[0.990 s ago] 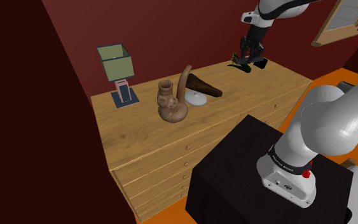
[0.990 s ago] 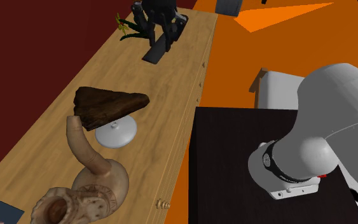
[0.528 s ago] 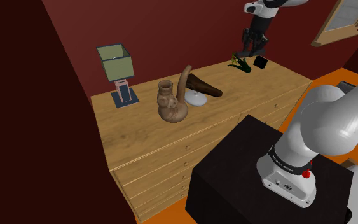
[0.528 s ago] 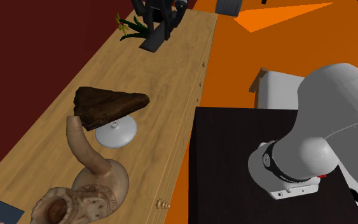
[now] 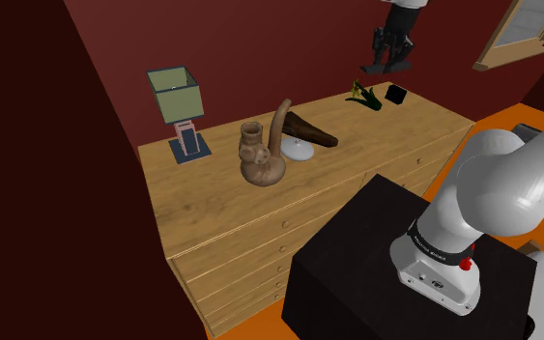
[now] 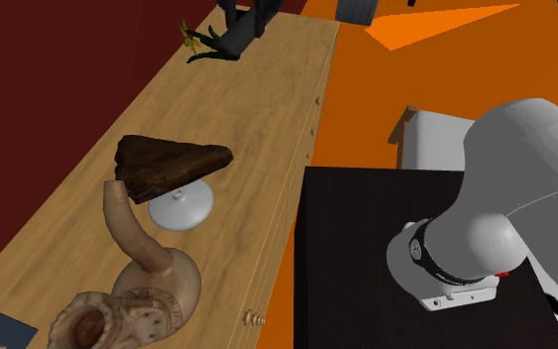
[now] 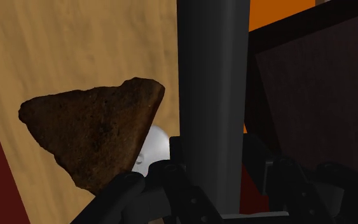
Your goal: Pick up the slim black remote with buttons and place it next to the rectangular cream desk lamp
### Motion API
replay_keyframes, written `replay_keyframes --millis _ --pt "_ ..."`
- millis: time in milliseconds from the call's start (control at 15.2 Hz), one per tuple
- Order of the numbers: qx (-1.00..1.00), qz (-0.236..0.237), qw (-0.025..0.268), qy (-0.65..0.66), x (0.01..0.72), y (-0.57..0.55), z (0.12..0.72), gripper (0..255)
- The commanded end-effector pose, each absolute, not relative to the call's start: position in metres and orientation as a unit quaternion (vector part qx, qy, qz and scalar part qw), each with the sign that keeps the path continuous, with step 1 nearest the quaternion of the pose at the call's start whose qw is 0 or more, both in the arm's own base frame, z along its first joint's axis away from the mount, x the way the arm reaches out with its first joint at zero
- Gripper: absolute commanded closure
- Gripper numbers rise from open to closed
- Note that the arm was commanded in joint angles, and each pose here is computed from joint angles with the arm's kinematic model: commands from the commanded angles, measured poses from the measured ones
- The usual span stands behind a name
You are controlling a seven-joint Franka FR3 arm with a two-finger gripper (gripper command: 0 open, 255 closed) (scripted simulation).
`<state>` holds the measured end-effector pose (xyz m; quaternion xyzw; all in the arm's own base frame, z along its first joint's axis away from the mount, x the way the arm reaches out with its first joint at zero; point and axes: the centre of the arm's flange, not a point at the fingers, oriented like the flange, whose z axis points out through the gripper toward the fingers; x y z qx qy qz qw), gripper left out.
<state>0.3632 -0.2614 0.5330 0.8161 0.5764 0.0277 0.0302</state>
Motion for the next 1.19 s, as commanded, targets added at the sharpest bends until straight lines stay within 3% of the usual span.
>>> replay_keyframes --millis 0,1122 --pt "0.816 0.028 0.030 0.576 0.364 -0.261 0.544 255" --pt "0.816 0.028 0.030 0.576 0.512 -0.111 0.545 255"
